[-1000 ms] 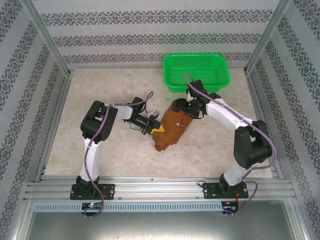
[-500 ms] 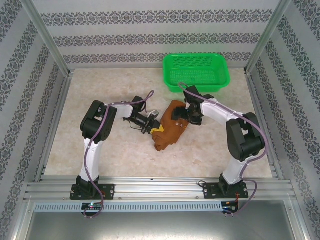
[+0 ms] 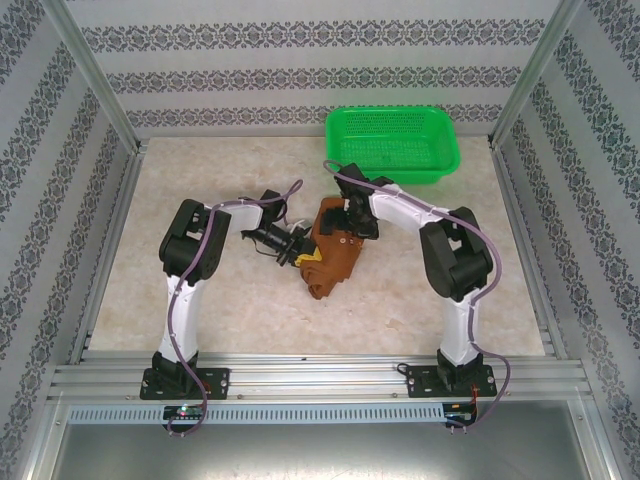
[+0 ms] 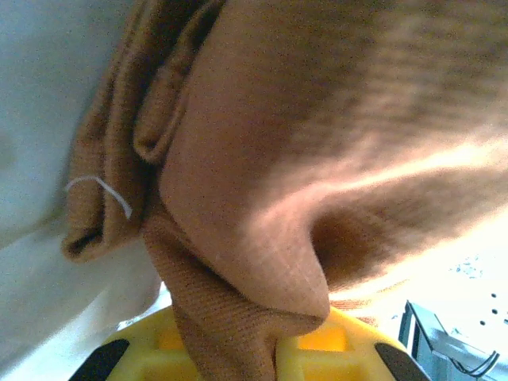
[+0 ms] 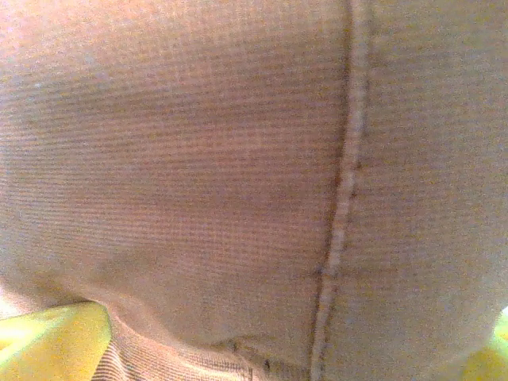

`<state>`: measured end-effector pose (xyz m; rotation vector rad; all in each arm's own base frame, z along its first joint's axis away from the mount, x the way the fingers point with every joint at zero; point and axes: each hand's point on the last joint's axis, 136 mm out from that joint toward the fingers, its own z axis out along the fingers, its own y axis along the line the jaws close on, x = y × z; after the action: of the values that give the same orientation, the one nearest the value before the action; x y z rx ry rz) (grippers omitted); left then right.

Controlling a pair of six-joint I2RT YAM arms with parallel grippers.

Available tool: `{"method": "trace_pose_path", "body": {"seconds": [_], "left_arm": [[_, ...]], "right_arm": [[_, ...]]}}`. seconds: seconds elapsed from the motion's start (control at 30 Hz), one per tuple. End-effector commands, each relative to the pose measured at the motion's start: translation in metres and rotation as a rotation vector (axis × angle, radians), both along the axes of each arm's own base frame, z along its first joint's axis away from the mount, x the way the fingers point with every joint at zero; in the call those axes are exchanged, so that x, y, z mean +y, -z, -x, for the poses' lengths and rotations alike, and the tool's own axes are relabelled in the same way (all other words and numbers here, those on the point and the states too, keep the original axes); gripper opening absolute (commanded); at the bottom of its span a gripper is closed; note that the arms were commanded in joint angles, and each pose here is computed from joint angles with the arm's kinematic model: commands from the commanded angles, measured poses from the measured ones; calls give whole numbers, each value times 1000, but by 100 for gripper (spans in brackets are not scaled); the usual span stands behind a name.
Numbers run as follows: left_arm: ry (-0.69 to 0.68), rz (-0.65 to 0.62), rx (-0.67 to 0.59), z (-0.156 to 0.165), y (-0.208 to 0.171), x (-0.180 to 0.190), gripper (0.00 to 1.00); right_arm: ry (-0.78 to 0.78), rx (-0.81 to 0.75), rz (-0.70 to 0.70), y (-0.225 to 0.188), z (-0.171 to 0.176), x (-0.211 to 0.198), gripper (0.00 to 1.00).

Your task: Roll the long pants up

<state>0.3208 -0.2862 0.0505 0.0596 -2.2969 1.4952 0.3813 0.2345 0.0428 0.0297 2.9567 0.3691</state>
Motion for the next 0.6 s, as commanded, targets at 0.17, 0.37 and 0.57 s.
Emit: {"method": "trace_pose_path", "body": {"seconds": [0.17,0.37,0.57], "left_arm": [[60,-69,-99,-13,12,-9,0],[58,-61,-131,-19,7,-12,0],[46,-76,-167,-19,4,-10,0]], "right_arm": [[-189,442,56,75,120,41,98],[-211,576,44,89,160,52,95],[-164,638,-27,114,176,66,0]]}}
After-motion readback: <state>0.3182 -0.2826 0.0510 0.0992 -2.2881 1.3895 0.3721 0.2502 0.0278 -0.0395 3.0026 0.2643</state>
